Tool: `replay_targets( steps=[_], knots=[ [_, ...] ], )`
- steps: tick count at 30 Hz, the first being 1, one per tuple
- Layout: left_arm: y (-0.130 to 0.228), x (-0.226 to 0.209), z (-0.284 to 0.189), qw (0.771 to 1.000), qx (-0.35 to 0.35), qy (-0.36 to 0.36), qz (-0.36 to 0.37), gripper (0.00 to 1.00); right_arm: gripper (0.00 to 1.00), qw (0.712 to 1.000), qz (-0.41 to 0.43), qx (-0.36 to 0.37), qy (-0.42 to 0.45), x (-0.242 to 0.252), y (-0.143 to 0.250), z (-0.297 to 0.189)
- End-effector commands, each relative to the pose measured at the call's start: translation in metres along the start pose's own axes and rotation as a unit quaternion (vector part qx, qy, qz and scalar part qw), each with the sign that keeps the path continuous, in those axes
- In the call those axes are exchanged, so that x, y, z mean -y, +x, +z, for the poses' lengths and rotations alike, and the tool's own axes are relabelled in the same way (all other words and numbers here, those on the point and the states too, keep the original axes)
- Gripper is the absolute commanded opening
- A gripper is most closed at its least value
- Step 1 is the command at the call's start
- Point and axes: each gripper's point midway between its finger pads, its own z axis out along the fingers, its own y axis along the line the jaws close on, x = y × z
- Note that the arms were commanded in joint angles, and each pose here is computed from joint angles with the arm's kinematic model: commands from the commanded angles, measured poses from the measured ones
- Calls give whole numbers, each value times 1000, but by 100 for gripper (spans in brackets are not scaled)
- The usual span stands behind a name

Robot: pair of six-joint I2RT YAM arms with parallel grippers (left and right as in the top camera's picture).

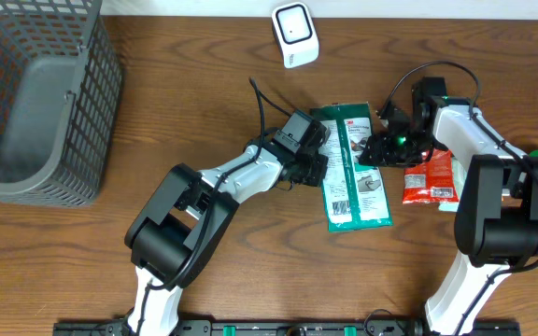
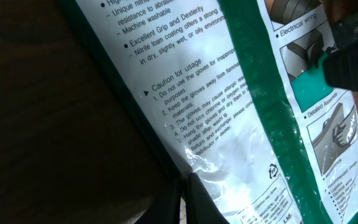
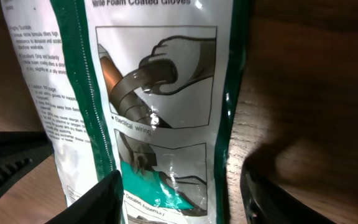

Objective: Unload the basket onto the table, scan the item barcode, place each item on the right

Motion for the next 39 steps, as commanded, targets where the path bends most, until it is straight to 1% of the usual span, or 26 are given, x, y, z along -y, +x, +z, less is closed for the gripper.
replay_targets(
  steps=[1, 8, 11, 17, 21, 24, 28, 34, 35, 39],
  knots=[
    [12, -11, 13, 1000, -21, -12, -9, 8, 56, 1000, 11, -23, -10, 2, 14, 14],
    [13, -11, 13, 1000, -21, -12, -10, 8, 56, 993, 19, -24, -110, -24, 33, 32],
    [13, -11, 13, 1000, -21, -12, -10, 8, 56, 992, 23, -27, -125, -26, 43, 39],
    [13, -12, 13, 1000, -23, -12, -10, 8, 52, 978, 5, -9, -209, -49, 48, 42],
    [13, -12, 13, 1000, -23, -12, -10, 8, 43, 977, 2, -4, -211, -49, 47, 42],
    [13, -12, 13, 1000, -23, -12, -10, 8, 31, 978, -1, -1, -211, -49, 46, 42],
    [13, -13, 13, 1000, -22, -13, -11, 8, 22, 978, -1, 1, -211, -48, 44, 42],
    [5, -10, 3, 1000, -10, -10, -11, 8, 11, 978, 2, 8, -210, -45, 42, 39],
    [1, -9, -2, 1000, -4, -9, -11, 10, 10, 978, 2, 10, -210, -45, 41, 37],
    [-21, 2, -39, 999, 34, -2, -4, 12, 6, 978, -4, 34, -207, -43, 33, 23]
  ],
)
